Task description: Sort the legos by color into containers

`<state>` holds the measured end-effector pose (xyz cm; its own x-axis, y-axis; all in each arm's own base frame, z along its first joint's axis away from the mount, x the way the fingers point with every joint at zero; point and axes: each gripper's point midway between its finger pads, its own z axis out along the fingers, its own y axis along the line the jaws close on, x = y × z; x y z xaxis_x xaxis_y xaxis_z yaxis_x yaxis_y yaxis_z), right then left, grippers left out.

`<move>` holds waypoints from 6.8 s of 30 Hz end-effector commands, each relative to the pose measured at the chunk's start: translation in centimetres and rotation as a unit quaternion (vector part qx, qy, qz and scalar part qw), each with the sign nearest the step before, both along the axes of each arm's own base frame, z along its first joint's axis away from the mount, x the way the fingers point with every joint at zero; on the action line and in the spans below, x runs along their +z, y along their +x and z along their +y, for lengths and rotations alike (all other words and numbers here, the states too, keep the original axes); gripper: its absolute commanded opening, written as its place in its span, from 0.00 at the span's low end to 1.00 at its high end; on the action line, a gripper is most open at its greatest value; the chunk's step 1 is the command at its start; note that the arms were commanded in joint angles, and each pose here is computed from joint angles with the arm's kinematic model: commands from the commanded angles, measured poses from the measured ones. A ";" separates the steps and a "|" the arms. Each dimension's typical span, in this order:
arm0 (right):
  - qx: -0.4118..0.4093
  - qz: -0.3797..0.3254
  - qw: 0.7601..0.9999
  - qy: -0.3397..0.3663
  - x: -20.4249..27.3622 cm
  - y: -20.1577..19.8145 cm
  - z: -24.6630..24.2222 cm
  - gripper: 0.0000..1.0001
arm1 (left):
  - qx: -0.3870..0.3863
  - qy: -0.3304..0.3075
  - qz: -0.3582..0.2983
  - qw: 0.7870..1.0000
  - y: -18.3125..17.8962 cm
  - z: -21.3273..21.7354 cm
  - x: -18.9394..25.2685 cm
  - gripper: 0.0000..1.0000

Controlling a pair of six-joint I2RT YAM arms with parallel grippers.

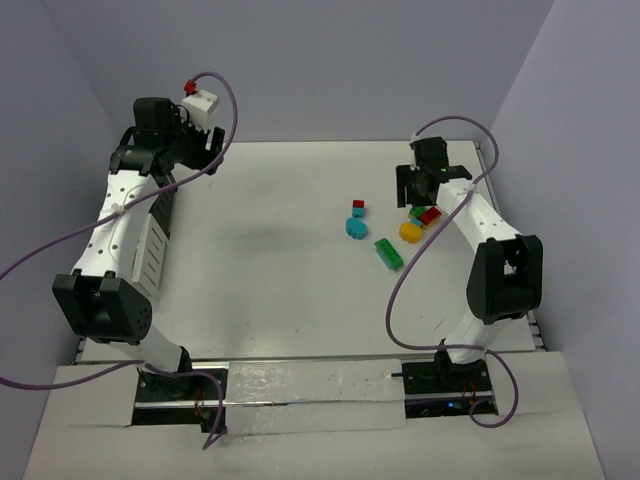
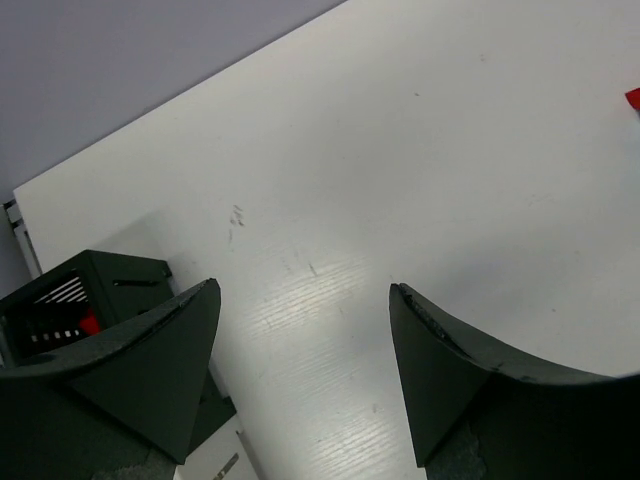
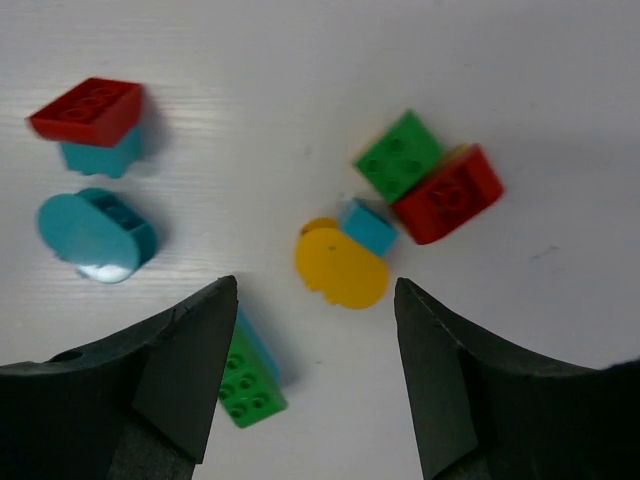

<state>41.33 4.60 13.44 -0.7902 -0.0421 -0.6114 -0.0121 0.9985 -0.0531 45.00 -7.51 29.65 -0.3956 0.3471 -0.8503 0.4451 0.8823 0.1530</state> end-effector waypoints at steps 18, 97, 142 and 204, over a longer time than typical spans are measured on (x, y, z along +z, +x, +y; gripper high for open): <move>0.100 0.045 0.990 -0.089 -2.1 7.1 -4.1 0.69 | -0.028 -0.024 0.004 0.999 -0.1 -2.4 -0.6 0.77; 0.014 0.104 0.984 0.145 -2.5 5.4 0.1 0.00 | -0.050 -0.086 0.029 0.995 -1.0 -4.0 -1.3 0.86; 0.515 -0.074 0.693 0.499 26.8 -11.3 30.3 0.00 | -0.369 -0.482 0.118 0.785 -14.7 -15.6 7.5 0.95; 0.450 -0.100 0.822 0.335 18.6 -4.6 26.9 0.00 | 0.232 -0.175 0.185 0.939 -12.0 22.6 -10.2 0.10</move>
<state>36.90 31.29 32.15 -0.5361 -0.1288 -0.8343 -0.7960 0.4064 0.4487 32.65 13.30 18.81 -0.7262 -0.2398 -0.6443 -0.0063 0.9395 -0.3426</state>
